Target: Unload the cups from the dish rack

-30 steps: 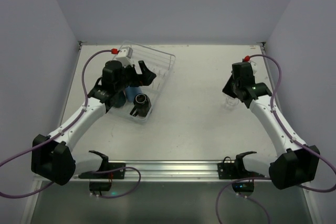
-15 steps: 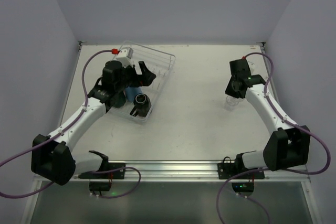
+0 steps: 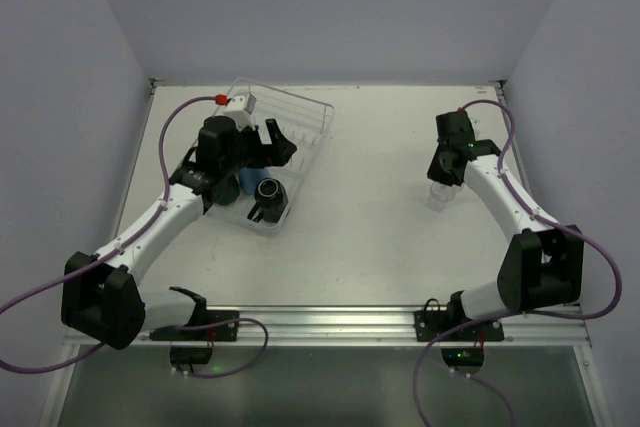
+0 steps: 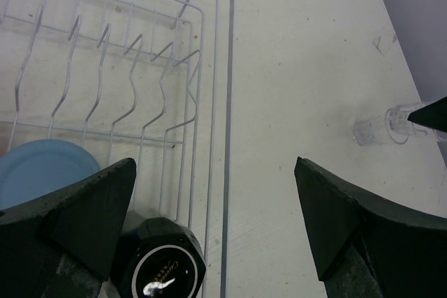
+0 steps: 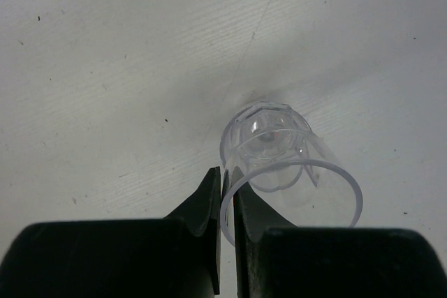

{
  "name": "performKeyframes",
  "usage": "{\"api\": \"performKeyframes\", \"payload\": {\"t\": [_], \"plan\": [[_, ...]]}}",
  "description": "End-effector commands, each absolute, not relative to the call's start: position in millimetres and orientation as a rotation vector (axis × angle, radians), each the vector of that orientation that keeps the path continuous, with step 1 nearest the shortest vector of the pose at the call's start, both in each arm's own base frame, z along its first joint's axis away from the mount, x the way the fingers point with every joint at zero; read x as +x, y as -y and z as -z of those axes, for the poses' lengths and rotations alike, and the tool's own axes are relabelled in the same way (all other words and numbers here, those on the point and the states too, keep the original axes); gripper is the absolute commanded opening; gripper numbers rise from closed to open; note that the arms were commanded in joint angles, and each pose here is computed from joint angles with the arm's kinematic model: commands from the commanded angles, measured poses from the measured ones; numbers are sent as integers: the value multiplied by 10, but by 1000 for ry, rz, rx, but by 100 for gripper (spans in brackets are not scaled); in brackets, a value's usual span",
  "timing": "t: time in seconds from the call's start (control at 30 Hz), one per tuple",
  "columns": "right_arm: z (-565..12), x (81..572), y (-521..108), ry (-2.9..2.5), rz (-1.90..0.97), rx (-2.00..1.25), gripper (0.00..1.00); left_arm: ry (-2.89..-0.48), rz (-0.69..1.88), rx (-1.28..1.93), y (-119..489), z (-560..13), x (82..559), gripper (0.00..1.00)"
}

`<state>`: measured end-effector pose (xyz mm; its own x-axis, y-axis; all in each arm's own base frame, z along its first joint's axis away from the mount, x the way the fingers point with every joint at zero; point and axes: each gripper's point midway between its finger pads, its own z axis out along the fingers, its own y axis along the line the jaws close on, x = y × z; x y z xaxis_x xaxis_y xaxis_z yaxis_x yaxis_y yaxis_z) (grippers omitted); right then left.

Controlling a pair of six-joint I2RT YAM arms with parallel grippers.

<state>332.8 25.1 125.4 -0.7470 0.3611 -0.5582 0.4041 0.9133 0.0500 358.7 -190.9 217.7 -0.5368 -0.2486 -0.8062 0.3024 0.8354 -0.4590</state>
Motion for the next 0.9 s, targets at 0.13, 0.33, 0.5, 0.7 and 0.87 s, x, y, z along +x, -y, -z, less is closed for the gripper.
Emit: {"api": "performKeyframes", "payload": {"t": [0.13,0.33,0.5,0.7,0.87], "plan": [[-1198,3460,-279,-2489,86,522,4,-2043,557,21,1712,-2155,3652,100],[-1179,3468,-266,-2489,97,525,33,-2107,359,-42,1415,-2058,3656,100],[-1270,3450,-283,-2469,75,522,57,-2194,248,-52,1258,-1893,3571,100],[-1466,3382,-289,-2436,45,510,65,-2229,223,-37,1196,-1820,3412,98],[-1657,3295,-405,-2407,-30,456,74,-2244,285,58,1310,-1799,3270,98]]}}
